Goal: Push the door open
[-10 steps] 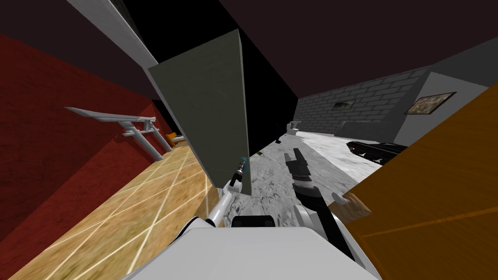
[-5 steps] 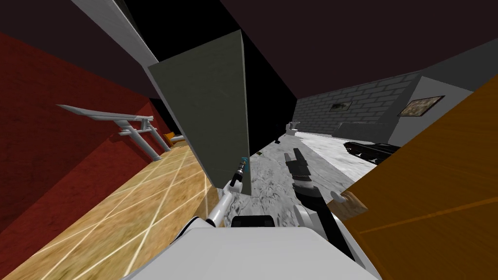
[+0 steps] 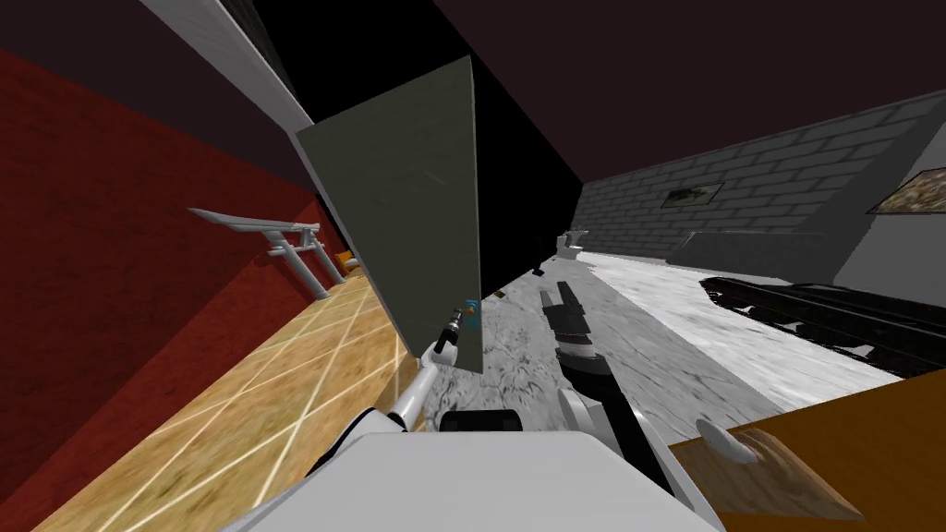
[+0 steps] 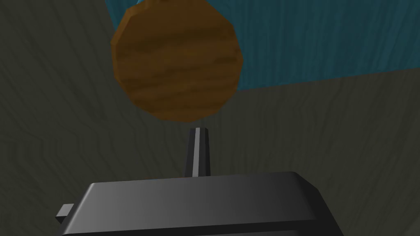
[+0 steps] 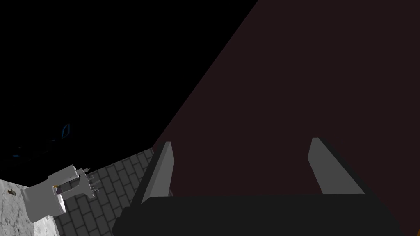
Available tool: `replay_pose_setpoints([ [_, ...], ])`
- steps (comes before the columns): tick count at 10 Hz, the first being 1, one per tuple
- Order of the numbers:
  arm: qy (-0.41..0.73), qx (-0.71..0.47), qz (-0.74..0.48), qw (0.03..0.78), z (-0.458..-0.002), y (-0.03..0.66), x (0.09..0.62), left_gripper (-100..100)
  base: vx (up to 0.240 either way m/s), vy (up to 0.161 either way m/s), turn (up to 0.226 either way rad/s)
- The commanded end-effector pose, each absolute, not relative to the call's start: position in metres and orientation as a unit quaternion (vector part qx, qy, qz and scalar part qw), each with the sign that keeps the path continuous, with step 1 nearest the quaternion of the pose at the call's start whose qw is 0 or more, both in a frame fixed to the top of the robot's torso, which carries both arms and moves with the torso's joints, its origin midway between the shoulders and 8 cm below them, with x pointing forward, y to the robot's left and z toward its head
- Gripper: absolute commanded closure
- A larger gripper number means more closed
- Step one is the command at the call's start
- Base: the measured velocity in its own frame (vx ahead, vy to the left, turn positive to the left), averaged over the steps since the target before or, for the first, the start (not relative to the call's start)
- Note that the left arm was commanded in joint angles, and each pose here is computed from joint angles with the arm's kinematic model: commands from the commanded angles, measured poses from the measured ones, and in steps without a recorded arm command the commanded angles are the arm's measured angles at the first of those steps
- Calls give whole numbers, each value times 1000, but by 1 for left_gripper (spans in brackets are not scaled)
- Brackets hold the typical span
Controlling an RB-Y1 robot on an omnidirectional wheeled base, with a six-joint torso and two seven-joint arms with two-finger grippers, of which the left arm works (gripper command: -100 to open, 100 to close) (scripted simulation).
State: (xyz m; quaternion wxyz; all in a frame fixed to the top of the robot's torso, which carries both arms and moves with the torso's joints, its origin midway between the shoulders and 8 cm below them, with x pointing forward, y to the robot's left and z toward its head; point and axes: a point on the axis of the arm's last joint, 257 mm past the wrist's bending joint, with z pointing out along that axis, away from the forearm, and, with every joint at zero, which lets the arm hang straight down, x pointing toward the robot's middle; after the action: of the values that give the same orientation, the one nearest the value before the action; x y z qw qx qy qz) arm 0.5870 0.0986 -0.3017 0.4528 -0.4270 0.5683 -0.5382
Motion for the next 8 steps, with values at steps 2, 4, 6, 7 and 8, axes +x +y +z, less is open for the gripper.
replay_pose_setpoints([
  [2,577,-416,-538,452,-303,93,581,-100,18,21,184],
  [4,584,-408,-540,449,-304,85,575,-100,-49,37,121],
  [6,591,-399,-544,443,-306,74,567,-100,-41,15,164],
  [7,594,-395,-547,439,-306,66,562,-100,-38,11,162],
  [8,597,-390,-551,434,-307,57,557,-100,-32,14,172],
])
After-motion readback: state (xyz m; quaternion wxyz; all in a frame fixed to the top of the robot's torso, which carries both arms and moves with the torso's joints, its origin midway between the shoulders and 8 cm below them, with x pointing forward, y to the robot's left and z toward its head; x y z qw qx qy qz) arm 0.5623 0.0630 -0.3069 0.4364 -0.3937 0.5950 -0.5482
